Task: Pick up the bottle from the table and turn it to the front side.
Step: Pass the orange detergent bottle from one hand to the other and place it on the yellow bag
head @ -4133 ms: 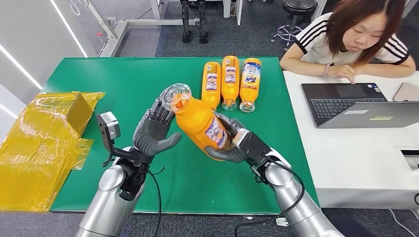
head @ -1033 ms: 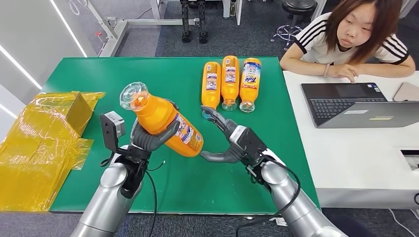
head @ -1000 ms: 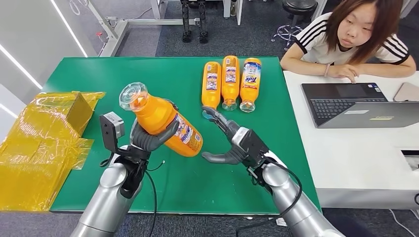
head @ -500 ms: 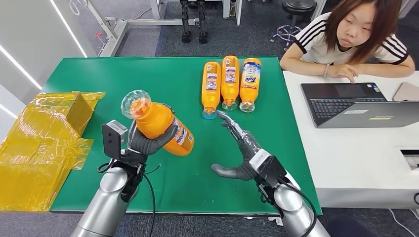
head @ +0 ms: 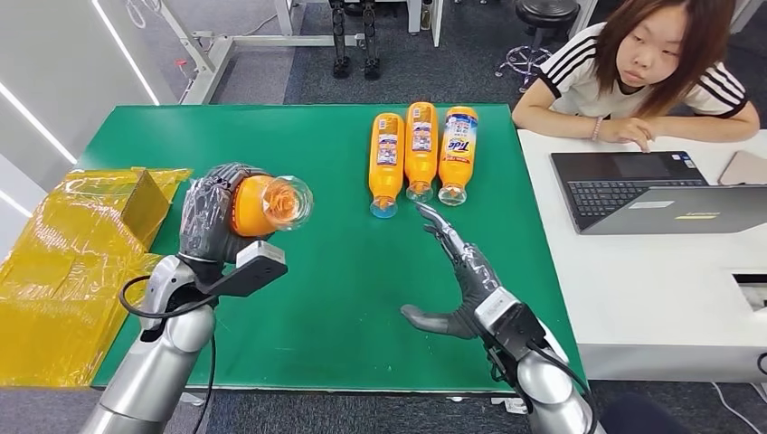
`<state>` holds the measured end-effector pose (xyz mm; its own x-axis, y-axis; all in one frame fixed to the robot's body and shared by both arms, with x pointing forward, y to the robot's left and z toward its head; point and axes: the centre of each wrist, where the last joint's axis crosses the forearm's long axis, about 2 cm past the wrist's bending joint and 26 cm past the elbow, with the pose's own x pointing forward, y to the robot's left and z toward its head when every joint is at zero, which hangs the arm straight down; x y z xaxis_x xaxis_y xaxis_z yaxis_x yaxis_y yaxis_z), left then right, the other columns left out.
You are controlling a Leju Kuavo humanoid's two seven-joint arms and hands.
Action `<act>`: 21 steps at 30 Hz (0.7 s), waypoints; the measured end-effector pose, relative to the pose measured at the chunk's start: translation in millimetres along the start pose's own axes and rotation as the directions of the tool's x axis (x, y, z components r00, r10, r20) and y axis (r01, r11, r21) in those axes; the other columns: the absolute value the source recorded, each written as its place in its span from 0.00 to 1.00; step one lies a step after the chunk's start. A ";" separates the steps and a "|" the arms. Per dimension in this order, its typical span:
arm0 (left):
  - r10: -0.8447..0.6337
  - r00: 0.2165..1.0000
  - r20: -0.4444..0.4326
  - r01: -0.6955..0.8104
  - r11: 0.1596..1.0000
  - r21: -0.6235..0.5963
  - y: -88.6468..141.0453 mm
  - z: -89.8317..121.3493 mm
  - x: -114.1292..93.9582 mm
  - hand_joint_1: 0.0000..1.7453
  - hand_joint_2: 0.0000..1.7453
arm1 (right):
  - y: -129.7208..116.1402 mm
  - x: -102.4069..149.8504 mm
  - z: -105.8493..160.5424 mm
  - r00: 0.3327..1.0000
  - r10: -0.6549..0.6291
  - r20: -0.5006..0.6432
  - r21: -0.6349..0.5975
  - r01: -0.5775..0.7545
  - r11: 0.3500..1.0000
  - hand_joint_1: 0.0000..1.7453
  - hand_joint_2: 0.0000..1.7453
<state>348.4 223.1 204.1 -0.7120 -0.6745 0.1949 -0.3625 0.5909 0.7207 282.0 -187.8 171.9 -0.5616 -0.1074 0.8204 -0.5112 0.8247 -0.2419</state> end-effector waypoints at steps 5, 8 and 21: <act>-0.238 0.971 0.033 0.239 0.970 -0.036 24.0 9.2 -21.4 1.00 1.00 | -5.2 3.0 5.2 1.000 -0.002 0.011 -0.022 0.002 1.000 0.00 1.00; -0.369 0.927 0.067 0.373 0.925 -0.073 35.1 14.3 -30.9 1.00 1.00 | -8.1 3.8 8.8 1.000 -0.005 0.012 -0.034 0.005 0.999 0.00 1.00; -0.739 0.654 0.160 0.737 0.576 -0.353 38.1 50.9 -77.9 1.00 1.00 | -4.3 19.9 61.6 0.999 0.024 -0.021 -0.115 -0.026 0.993 0.00 1.00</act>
<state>359.4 320.7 182.5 -0.2939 -0.8074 -0.5116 -0.5219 -0.3129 0.7936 232.9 -227.7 157.4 -0.5602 -0.0760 0.8249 -0.4183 0.8855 -0.2024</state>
